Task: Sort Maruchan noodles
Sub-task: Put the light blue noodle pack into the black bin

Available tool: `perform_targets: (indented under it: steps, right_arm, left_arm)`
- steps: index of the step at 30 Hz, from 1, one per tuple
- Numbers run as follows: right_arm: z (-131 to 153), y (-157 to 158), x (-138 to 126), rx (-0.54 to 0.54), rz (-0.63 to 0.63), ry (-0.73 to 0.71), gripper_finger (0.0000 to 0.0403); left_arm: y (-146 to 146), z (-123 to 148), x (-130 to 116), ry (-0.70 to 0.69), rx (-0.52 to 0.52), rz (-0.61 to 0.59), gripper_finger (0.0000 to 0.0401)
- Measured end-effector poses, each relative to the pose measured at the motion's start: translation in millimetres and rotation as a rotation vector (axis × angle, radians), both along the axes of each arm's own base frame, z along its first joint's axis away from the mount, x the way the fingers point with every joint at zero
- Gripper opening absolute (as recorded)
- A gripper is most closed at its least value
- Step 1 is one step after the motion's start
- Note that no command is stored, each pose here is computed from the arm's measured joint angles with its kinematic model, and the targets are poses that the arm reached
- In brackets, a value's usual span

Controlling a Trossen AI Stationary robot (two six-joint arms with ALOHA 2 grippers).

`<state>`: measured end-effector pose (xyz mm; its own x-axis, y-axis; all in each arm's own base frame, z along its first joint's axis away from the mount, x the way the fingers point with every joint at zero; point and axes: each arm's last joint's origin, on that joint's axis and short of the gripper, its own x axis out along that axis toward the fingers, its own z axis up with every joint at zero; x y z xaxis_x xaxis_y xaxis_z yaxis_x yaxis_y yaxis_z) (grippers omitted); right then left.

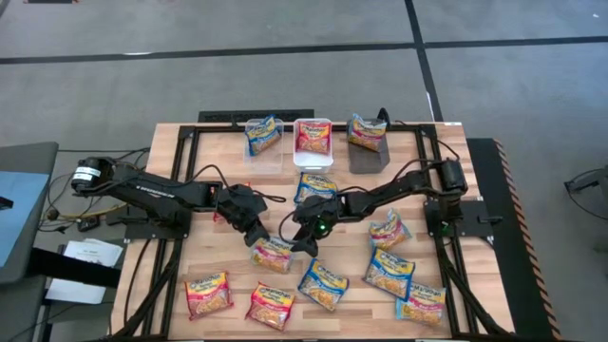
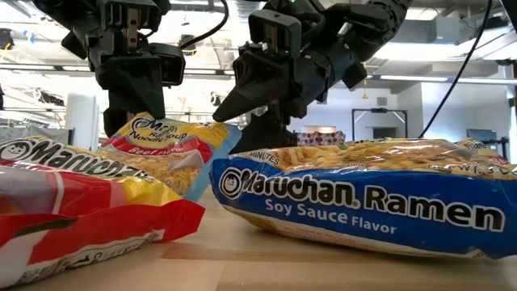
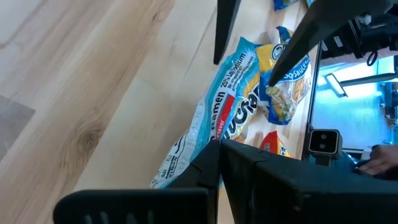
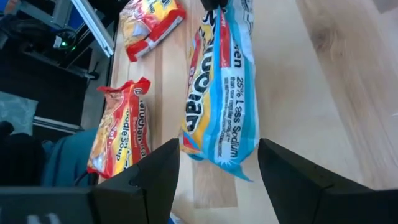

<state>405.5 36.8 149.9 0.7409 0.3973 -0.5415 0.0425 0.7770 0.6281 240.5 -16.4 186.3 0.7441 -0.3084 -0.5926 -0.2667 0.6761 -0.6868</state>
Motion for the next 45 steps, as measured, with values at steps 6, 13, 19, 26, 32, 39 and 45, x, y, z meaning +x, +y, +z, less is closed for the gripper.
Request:
perform_targets:
  steps: [6,13,19,26,32,39,45]
  right_arm:
    - [-11,1,22,0.021,0.011,0.011,0.0224]
    - [-8,-1,26,0.049,0.042,0.016,0.0212]
    - [-9,1,25,0.082,0.037,0.037,0.0137]
    - [-9,2,25,0.074,0.052,0.031,0.0012]
    - [-8,-1,24,0.058,0.058,0.039,0.0005]
    - [19,-6,9,-0.068,0.067,0.066,0.0004]
    - [46,-11,-8,-0.186,0.063,0.090,0.0003]
  left_arm:
    - [0,0,0,-0.009,0.016,0.002,0.0000]
    - [0,2,1,-0.028,0.017,-0.009,0.0000]
    - [0,2,2,-0.038,0.036,-0.003,0.0000]
    - [0,4,3,-0.058,0.036,-0.001,0.0000]
    - [2,4,3,-0.059,0.024,-0.008,0.0000]
    - [10,11,2,-0.103,0.025,0.026,0.0000]
    - [18,17,2,-0.148,0.031,0.053,0.0000]
